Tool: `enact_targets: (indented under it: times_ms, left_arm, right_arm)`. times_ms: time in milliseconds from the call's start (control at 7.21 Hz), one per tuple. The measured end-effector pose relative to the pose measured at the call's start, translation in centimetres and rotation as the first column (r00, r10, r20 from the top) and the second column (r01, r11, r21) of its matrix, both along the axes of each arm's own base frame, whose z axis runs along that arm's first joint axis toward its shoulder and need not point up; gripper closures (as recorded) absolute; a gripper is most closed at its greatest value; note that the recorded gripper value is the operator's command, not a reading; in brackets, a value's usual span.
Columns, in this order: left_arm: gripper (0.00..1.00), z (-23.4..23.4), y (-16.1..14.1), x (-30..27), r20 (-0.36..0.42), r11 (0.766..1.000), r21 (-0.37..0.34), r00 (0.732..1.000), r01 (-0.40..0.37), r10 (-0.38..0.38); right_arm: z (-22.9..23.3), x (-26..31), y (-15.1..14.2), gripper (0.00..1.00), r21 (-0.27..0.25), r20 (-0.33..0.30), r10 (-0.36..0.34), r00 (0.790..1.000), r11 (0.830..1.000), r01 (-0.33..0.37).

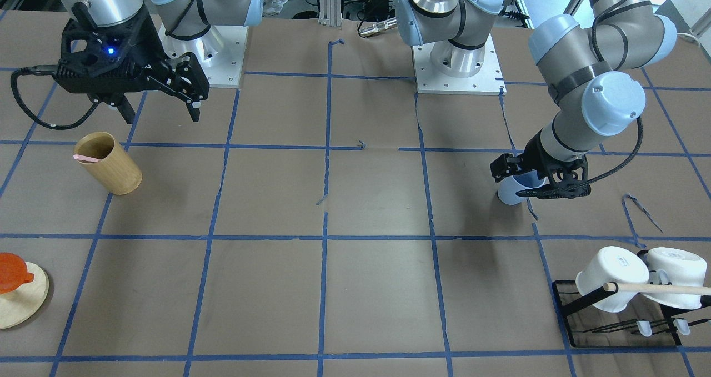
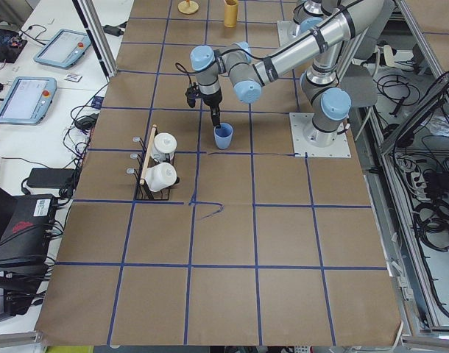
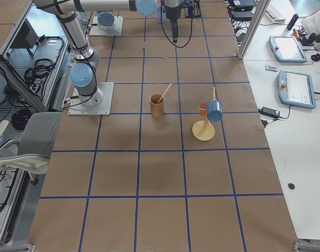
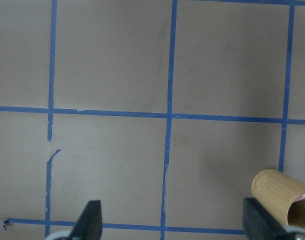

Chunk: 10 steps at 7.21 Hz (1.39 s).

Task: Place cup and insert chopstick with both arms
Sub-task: 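Lower the left gripper onto the light blue cup and grasp it, then carry the blue cup to centre with left gripper while right reaches for chopstick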

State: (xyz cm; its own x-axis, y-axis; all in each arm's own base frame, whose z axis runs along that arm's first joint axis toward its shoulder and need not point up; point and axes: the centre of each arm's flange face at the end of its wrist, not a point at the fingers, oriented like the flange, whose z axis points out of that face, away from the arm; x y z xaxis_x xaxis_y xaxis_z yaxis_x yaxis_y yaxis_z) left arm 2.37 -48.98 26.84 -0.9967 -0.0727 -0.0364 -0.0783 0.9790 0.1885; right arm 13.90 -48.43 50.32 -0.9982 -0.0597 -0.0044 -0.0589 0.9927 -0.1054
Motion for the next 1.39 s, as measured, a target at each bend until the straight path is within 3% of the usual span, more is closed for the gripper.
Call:
enact_targets:
  times_ms: [139, 277, 971, 1248, 1387]
  left_arm:
    - [0.51, -1.5, 0.8, 0.1, -0.011, 1.000, 0.026, 1.000, 0.001, 0.000]
    - [1.00, -2.5, 1.4, 0.1, -0.019, 0.999, 0.048, 1.000, 0.002, -0.001]
    - [1.00, -2.3, 1.4, -0.2, -0.006, 1.000, 0.027, 1.000, 0.000, 0.000]
    - [1.00, -0.8, -0.1, -2.5, 0.018, 0.997, -0.043, 0.998, -0.065, 0.066]
    - [1.00, 0.6, -1.5, -6.8, 0.024, 0.994, -0.087, 0.998, -0.064, 0.066]
  right_arm:
    - [0.0, 0.0, 0.0, 0.00, 0.002, 0.000, 0.005, 1.000, 1.000, -0.005]
    - [-0.1, 0.0, 0.0, 0.00, 0.003, -0.001, 0.009, 1.000, 1.000, -0.009]
    - [0.2, 0.0, 0.0, 0.00, 0.003, -0.006, 0.064, 0.998, 0.998, -0.064]
    - [-0.5, 0.0, 0.7, 0.00, 0.082, 0.005, 0.066, 0.998, 0.994, -0.066]
    - [-0.9, 0.0, 0.9, 0.00, 0.109, 0.006, 0.070, 0.998, 0.992, -0.070]
